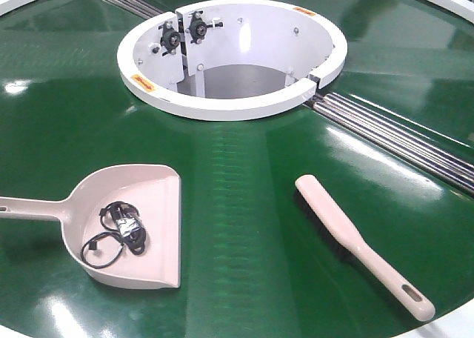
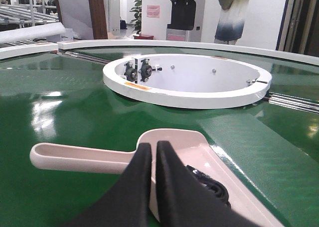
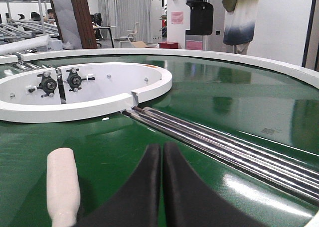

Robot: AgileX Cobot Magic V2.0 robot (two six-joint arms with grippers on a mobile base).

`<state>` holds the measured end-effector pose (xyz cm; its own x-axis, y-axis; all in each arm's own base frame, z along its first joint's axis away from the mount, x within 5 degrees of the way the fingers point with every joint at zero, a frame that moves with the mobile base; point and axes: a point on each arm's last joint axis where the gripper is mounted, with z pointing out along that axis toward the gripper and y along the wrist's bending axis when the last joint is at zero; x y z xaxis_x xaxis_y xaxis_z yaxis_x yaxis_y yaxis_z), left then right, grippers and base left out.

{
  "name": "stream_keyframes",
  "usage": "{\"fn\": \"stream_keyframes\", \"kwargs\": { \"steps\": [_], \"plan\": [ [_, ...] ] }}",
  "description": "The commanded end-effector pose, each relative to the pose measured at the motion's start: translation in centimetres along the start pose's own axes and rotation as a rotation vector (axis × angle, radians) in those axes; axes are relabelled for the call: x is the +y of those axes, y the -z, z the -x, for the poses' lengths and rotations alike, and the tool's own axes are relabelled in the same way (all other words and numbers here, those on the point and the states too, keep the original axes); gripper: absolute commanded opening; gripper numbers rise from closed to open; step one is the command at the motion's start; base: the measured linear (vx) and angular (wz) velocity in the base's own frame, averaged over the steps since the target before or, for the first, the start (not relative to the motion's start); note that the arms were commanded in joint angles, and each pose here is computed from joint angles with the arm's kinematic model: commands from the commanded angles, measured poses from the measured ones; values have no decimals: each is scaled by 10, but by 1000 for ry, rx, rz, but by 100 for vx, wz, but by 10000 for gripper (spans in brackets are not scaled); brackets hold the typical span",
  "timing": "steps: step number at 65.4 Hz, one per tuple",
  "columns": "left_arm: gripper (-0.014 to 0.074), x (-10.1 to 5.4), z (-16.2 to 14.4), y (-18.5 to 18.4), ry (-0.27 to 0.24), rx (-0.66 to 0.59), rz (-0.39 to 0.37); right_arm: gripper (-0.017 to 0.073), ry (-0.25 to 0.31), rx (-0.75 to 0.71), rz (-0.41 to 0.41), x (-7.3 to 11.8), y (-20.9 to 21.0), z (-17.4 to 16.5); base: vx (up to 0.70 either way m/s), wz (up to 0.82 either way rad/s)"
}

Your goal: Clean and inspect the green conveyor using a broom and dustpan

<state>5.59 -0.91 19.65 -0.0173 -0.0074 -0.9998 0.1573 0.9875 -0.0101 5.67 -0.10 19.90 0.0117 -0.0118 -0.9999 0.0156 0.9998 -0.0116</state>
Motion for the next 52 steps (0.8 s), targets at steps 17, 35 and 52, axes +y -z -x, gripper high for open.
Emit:
{"fn": "stream_keyframes", "kwargs": {
  "steps": [17, 35, 52],
  "plan": [
    [-6, 0, 4, 1, 4, -75, 3, -8, 9, -84, -2, 0, 1, 6, 0, 0],
    [-6, 0, 4, 1, 4, -75, 3, -8, 9, -84, -2, 0, 1, 6, 0, 0],
    [-6, 0, 4, 1, 4, -75, 3, -8, 9, -84, -2, 0, 1, 6, 0, 0]
  ]
}}
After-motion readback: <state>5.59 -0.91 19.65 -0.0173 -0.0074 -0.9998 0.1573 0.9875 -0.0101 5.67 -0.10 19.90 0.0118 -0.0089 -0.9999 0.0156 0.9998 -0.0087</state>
